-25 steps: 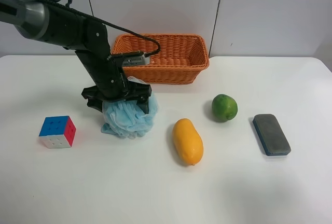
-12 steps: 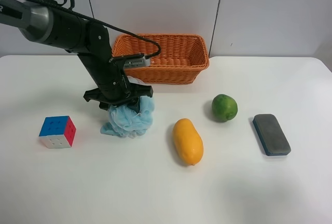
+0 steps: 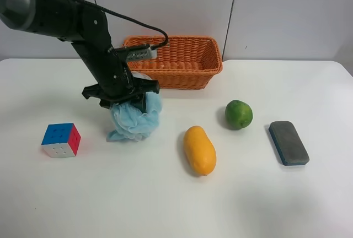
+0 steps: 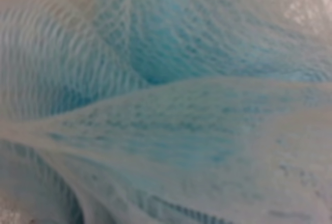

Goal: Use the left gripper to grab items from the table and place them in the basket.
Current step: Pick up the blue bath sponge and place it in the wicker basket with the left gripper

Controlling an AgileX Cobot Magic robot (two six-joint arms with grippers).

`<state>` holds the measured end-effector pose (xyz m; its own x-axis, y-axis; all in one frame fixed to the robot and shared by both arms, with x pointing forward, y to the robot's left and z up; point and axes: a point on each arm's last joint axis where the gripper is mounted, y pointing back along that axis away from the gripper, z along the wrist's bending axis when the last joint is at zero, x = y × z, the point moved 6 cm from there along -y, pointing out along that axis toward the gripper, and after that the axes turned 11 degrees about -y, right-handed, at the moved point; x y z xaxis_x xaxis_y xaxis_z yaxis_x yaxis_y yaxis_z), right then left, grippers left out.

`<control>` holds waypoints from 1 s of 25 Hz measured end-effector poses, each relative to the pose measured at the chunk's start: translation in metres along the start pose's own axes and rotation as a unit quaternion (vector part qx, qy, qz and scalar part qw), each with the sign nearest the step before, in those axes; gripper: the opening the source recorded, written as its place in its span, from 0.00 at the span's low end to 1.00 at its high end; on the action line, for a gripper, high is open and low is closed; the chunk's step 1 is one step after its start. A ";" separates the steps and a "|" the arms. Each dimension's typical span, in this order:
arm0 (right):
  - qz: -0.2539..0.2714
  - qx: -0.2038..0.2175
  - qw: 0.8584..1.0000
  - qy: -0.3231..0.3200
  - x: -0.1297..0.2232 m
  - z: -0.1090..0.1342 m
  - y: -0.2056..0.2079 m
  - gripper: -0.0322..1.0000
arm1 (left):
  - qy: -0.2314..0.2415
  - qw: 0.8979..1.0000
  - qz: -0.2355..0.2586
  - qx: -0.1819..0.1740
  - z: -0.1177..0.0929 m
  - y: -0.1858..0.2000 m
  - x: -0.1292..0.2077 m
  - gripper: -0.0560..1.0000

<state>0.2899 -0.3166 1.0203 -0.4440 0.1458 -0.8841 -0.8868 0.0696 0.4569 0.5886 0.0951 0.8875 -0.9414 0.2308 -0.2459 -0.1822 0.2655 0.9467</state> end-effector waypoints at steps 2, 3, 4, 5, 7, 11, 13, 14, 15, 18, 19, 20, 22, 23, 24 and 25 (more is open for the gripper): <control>0.000 0.000 1.000 0.000 0.000 0.000 0.000 0.99 | -0.002 1.000 -0.005 0.003 -0.002 0.010 -0.001 0.51; 0.000 0.000 1.000 0.000 0.000 0.000 0.000 0.99 | -0.003 1.000 -0.007 0.004 -0.003 0.015 0.000 0.51; 0.000 0.000 1.000 0.000 0.000 0.000 0.000 0.99 | -0.004 1.000 -0.009 0.005 -0.004 0.020 0.000 0.51; 0.000 0.000 1.000 0.000 0.000 0.000 0.000 0.99 | -0.005 1.000 -0.013 0.006 -0.005 0.026 0.000 0.51; 0.000 0.000 1.000 0.000 0.000 0.000 0.000 0.99 | -0.007 1.000 -0.014 0.009 -0.007 0.035 0.001 0.51; 0.000 0.000 1.000 0.000 0.000 0.000 0.000 0.99 | -0.012 1.000 -0.022 0.013 -0.011 0.055 0.003 0.51; 0.000 0.000 1.000 0.000 0.000 0.000 0.000 0.99 | -0.014 0.999 -0.026 0.015 -0.012 0.065 0.004 0.51; 0.000 0.000 1.000 0.000 0.000 0.000 0.000 0.99 | -0.016 0.999 -0.028 0.016 -0.014 0.071 0.004 0.51; 0.000 0.000 1.000 0.000 0.000 0.000 0.000 0.99 | -0.019 0.999 -0.029 0.017 -0.015 0.077 0.002 0.50; 0.000 0.000 1.000 0.000 0.000 0.000 0.000 0.99 | -0.035 0.999 -0.039 0.011 -0.019 0.097 -0.010 0.50; 0.000 0.000 1.000 0.000 0.000 0.000 0.000 0.99 | -0.041 0.998 -0.047 0.008 -0.020 0.104 -0.016 0.50; 0.000 0.000 1.000 0.000 0.000 0.000 0.000 0.99 | -0.045 0.997 -0.054 0.007 -0.021 0.111 -0.020 0.50; 0.000 0.000 1.000 0.000 0.000 0.000 0.000 0.99 | -0.054 0.996 -0.071 0.004 -0.025 0.127 -0.031 0.50; 0.000 0.000 1.000 0.000 0.000 0.000 0.000 0.99 | -0.058 0.995 -0.077 0.002 -0.026 0.133 -0.036 0.50; 0.000 0.000 1.000 0.000 0.000 0.000 0.000 0.99 | -0.062 0.995 -0.078 -0.001 -0.027 0.137 -0.040 0.50; 0.000 0.000 1.000 0.000 0.000 0.000 0.000 0.99 | -0.065 0.995 -0.079 -0.003 -0.028 0.140 -0.046 0.50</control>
<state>0.2899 -0.3166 1.0203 -0.4440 0.1458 -0.8841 -0.8868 0.0696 0.4569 0.5987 0.0957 1.0374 -0.8563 0.3052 -0.4166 -0.3278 0.3022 0.8951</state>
